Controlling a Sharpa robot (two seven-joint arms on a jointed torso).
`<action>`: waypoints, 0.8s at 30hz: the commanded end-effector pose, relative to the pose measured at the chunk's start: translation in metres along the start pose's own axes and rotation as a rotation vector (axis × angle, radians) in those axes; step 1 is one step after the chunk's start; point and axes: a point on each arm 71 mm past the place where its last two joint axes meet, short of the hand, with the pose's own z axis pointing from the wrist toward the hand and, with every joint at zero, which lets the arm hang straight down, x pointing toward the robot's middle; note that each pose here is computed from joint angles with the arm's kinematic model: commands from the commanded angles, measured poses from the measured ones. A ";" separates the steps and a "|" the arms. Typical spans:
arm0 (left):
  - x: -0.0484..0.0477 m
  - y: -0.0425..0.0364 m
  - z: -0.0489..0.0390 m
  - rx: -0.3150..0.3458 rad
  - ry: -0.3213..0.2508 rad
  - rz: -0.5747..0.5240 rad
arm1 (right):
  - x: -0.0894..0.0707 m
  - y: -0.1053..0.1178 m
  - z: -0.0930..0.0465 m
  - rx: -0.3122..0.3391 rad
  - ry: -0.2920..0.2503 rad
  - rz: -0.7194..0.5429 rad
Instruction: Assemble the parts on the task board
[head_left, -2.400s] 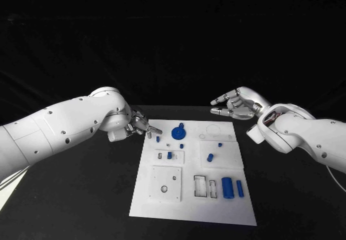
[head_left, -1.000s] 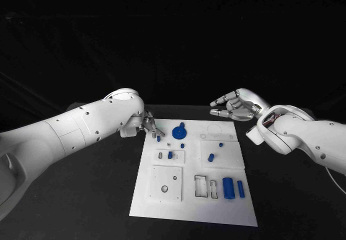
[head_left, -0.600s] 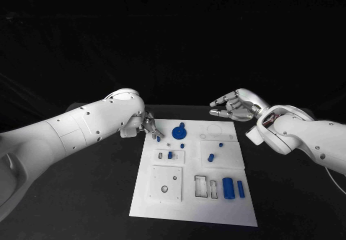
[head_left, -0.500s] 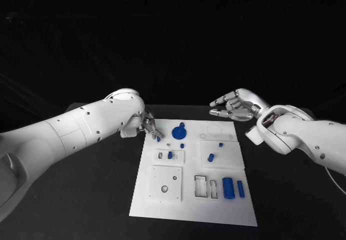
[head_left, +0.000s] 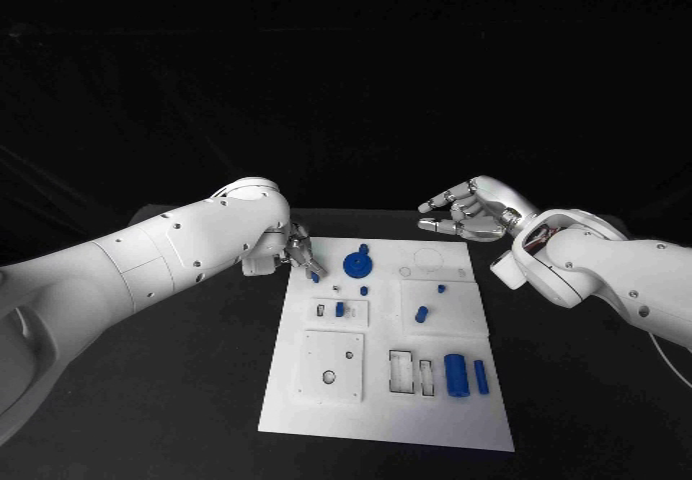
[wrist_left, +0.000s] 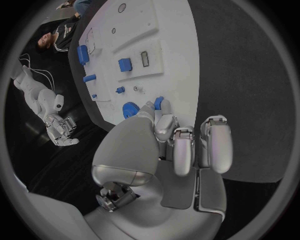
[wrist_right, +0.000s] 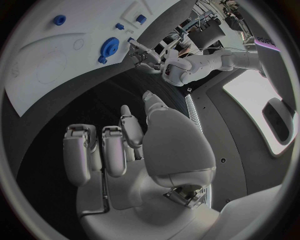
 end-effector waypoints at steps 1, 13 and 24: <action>0.0022 -0.0021 0.0008 0.020 0.019 -0.014 | 0.002 0.001 0.000 -0.010 0.019 -0.001; 0.0017 0.0011 -0.0022 0.039 -0.003 -0.073 | 0.002 0.001 0.000 -0.008 0.025 0.000; 0.0125 0.0008 -0.0254 0.092 -0.079 -0.115 | 0.002 -0.001 0.000 -0.004 0.025 -0.001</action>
